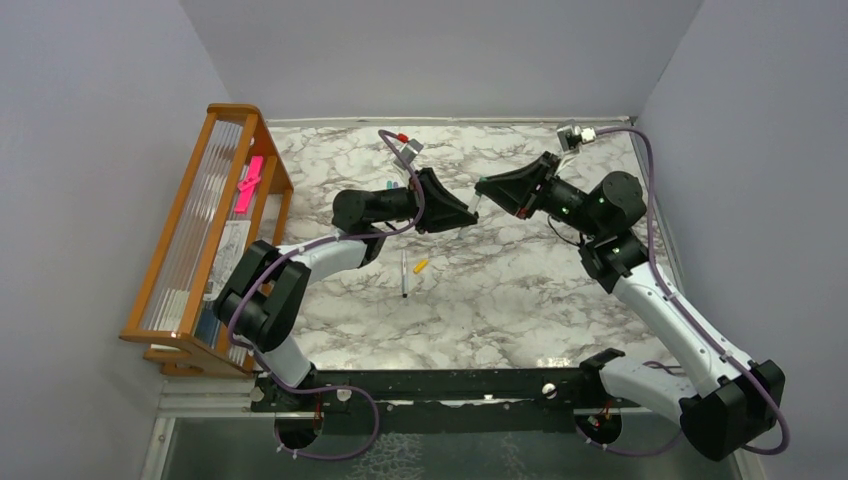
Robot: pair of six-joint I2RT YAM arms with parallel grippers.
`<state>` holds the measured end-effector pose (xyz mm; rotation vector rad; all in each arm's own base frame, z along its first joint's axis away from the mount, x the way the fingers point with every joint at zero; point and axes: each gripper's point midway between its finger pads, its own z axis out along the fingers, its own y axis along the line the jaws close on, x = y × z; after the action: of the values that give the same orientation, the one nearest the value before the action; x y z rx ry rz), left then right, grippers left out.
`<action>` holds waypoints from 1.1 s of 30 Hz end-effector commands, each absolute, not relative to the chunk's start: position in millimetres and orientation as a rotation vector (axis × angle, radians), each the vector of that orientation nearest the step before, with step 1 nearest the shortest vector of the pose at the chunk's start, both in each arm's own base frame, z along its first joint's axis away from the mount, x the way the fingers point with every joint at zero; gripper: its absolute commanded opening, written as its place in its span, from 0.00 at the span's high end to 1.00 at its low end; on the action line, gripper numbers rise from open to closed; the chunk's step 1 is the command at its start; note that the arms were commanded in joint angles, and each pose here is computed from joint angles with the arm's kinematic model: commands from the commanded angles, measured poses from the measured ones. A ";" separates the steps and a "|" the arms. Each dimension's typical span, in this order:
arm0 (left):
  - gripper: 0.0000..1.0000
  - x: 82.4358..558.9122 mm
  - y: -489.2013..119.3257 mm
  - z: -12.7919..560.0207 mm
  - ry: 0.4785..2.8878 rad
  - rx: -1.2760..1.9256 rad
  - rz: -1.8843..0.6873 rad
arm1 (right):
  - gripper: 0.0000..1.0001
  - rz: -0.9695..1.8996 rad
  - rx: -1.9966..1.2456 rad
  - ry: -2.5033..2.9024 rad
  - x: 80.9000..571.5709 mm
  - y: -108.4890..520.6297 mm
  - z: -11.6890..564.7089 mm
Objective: Insert the pens into the pen caps
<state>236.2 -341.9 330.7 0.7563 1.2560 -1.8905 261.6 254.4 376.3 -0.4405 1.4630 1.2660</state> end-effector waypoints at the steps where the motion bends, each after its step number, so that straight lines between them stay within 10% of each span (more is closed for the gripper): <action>1: 1.00 256.1 -330.3 378.5 1.070 0.644 -1.762 | 0.99 1.402 -0.524 1.605 227.8 263.2 339.4; 33: 1.00 258.4 -343.3 425.3 0.891 0.683 -1.788 | 0.99 1.492 -0.466 1.868 190.7 261.2 246.9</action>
<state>223.7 -361.3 322.3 0.9411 1.2285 -1.8999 248.3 237.1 356.1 -0.3032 1.3931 1.3146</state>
